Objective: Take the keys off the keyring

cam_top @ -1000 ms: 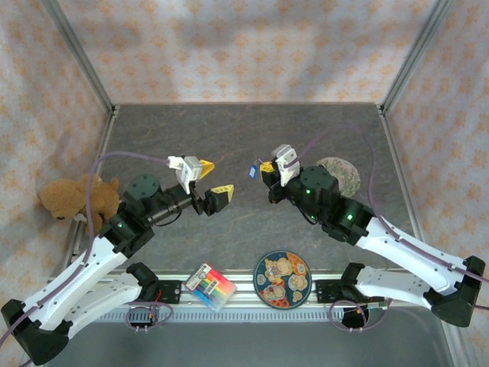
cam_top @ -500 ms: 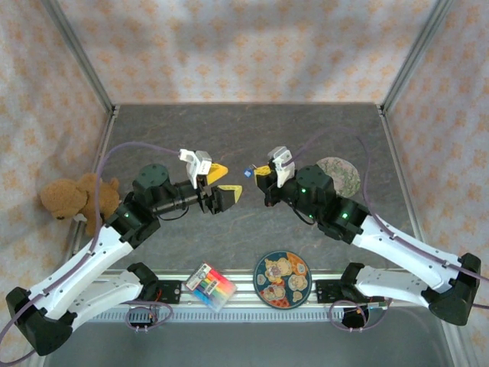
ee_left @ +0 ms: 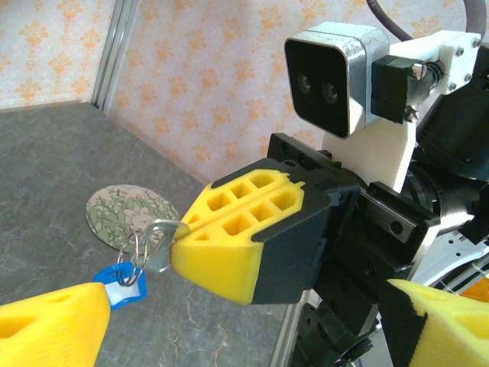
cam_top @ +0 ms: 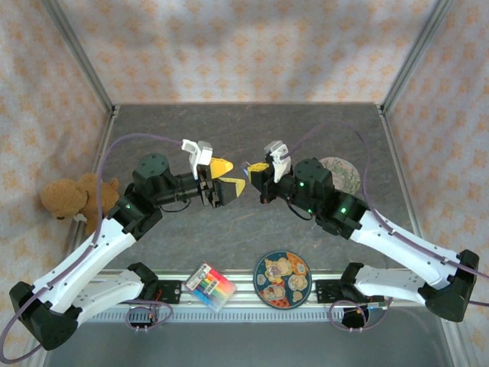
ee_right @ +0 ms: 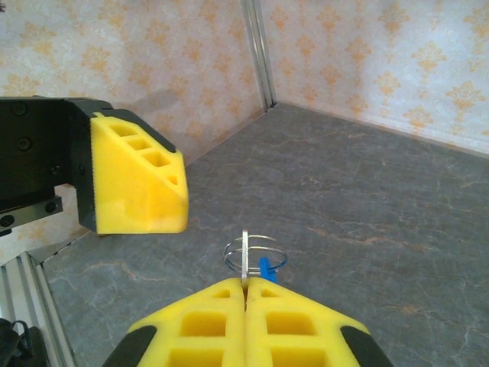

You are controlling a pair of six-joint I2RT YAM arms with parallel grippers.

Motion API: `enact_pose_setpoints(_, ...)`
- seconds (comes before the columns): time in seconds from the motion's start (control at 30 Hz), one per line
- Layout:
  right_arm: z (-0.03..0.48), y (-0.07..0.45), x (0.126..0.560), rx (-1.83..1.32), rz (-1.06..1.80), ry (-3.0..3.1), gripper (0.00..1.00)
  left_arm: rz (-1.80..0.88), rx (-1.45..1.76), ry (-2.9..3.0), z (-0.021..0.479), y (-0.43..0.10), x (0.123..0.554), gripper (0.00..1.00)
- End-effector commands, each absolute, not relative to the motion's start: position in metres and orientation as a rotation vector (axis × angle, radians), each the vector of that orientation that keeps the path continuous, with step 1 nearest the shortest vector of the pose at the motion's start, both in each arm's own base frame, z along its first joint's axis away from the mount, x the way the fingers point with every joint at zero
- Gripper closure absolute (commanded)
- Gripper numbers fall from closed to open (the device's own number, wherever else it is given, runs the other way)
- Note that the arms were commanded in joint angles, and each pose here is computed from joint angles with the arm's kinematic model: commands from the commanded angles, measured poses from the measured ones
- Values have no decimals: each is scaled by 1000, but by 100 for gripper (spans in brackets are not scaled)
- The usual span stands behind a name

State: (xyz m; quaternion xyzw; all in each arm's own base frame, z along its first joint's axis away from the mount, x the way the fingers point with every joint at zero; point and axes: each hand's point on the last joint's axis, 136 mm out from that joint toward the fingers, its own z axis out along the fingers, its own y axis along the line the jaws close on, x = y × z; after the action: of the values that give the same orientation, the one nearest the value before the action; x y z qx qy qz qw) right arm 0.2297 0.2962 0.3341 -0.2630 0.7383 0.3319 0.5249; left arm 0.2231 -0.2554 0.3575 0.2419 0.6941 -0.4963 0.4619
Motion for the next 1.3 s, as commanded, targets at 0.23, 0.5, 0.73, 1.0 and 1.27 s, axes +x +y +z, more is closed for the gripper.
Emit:
enact_pose_setpoints(0.23, 354, 304, 228, -620, 869, 1735, 100, -1263, 627, 1666, 375, -260, 221, 13)
enact_pose_setpoints(0.5, 355, 306, 230, -619, 867, 1739, 100, -1278, 631, 1674, 373, -261, 220, 17)
enact_pose_setpoints(0.73, 359, 308, 230, -615, 880, 1729, 100, -1274, 630, 1680, 372, -261, 220, 19)
enact_pose_setpoints(1.0, 359, 309, 231, -618, 880, 1731, 100, -1276, 630, 1680, 373, -262, 221, 22)
enact_pose_setpoints(1.27, 360, 305, 230, -614, 870, 1730, 100, -1129, 613, 1678, 379, -244, 221, 18)
